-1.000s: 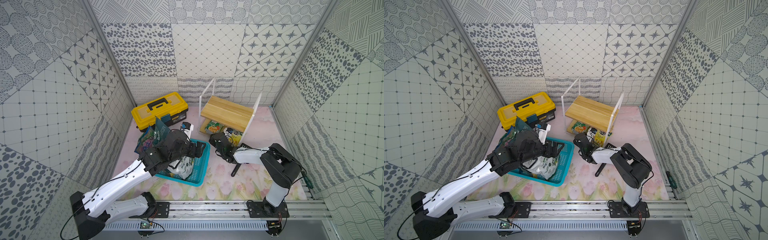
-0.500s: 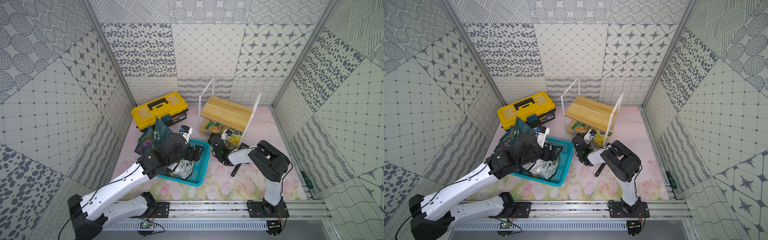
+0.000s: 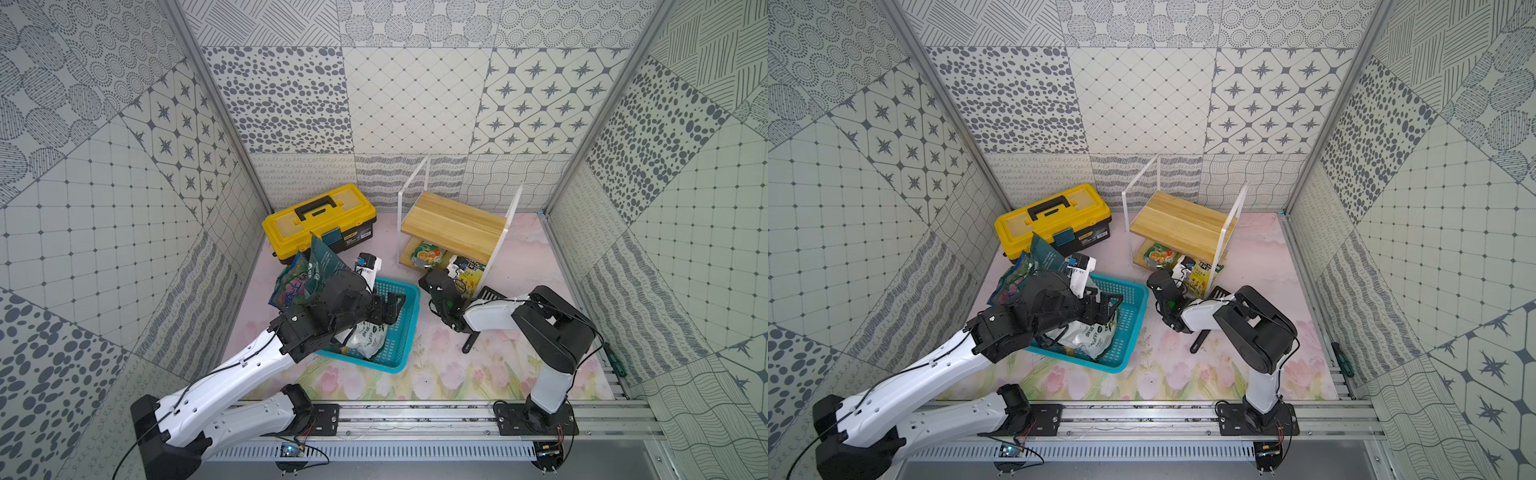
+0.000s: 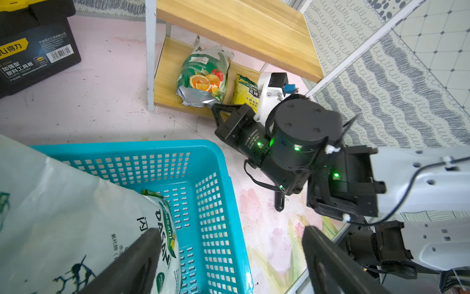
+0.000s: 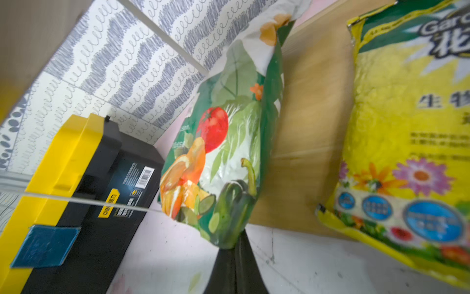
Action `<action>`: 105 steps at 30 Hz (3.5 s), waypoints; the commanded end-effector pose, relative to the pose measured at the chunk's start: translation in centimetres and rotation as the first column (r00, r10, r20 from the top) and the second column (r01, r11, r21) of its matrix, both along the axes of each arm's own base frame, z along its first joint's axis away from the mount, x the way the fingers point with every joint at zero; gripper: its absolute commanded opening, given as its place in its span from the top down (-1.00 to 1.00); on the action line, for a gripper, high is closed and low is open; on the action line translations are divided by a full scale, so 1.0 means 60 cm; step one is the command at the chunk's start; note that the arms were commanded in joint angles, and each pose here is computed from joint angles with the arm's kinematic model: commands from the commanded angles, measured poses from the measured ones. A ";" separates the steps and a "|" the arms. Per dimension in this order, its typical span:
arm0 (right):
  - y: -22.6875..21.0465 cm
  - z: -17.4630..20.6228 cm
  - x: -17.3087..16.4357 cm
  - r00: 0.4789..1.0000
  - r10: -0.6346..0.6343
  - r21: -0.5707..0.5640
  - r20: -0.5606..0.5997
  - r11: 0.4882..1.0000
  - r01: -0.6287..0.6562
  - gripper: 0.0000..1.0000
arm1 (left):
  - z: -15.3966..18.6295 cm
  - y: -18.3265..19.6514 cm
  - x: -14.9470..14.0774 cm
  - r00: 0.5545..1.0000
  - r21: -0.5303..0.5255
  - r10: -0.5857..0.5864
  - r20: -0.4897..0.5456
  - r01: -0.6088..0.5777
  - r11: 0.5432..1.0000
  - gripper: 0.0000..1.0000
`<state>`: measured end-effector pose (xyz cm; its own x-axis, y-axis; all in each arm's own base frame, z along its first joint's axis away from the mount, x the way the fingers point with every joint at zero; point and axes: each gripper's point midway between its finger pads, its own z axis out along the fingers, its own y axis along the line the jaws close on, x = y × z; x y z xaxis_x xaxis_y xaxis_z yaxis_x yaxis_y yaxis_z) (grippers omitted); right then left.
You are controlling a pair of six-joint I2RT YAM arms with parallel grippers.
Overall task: Take down the fertilizer bag from the shelf
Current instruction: Pick up the fertilizer bag from the shelf.
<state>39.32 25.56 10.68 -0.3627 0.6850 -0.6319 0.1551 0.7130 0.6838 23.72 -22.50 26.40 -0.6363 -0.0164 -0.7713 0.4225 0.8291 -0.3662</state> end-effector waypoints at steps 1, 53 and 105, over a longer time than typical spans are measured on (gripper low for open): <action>0.025 0.040 -0.023 0.997 0.065 0.044 0.050 0.997 -0.067 1.00 | 0.012 0.002 0.012 0.999 -0.004 0.011 0.041 -0.011 1.000 -0.84; -0.058 0.075 0.022 0.995 0.104 0.118 -0.005 0.988 -0.102 1.00 | 0.011 0.024 0.006 0.998 0.016 0.047 0.040 -0.047 0.999 -0.85; 0.033 0.035 -0.067 0.900 0.429 -0.168 0.078 0.896 -0.412 1.00 | 0.042 -0.004 0.029 0.998 -0.077 0.049 0.049 -0.045 0.996 -0.94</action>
